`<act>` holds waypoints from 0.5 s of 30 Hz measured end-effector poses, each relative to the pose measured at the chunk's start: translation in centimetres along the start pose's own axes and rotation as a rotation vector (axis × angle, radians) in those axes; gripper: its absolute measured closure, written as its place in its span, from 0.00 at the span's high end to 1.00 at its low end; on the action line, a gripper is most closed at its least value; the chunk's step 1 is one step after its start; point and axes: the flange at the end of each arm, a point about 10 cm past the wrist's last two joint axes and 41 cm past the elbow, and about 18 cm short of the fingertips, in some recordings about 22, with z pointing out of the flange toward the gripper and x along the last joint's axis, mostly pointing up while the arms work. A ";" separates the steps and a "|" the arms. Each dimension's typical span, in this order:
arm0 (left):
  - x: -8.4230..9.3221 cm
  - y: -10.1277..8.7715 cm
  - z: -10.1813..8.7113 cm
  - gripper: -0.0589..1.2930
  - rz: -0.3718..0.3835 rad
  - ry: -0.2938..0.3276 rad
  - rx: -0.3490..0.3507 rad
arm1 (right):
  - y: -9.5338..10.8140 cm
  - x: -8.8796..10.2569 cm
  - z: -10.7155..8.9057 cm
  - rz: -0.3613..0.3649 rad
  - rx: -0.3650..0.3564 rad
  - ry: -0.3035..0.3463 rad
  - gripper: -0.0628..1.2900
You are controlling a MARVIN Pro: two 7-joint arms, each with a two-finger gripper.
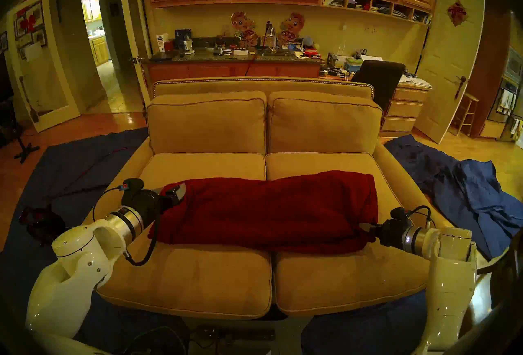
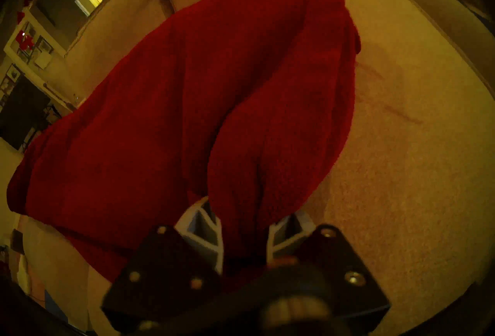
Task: Fold the blanket in half twice
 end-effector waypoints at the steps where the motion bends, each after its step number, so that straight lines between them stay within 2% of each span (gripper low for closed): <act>1: 0.0 0.0 0.0 0.96 0.000 0.000 0.000 | 0.1 0.3 -0.2 -0.004 -0.011 0.015 0.16; 7: 0.0 0.0 0.0 0.96 0.000 0.000 0.000 | 0.8 1.9 -1.2 -0.027 -0.056 0.079 0.16; 15: 0.0 0.0 0.0 0.96 0.000 0.000 0.000 | 1.8 3.2 -2.5 -0.043 -0.085 0.120 0.14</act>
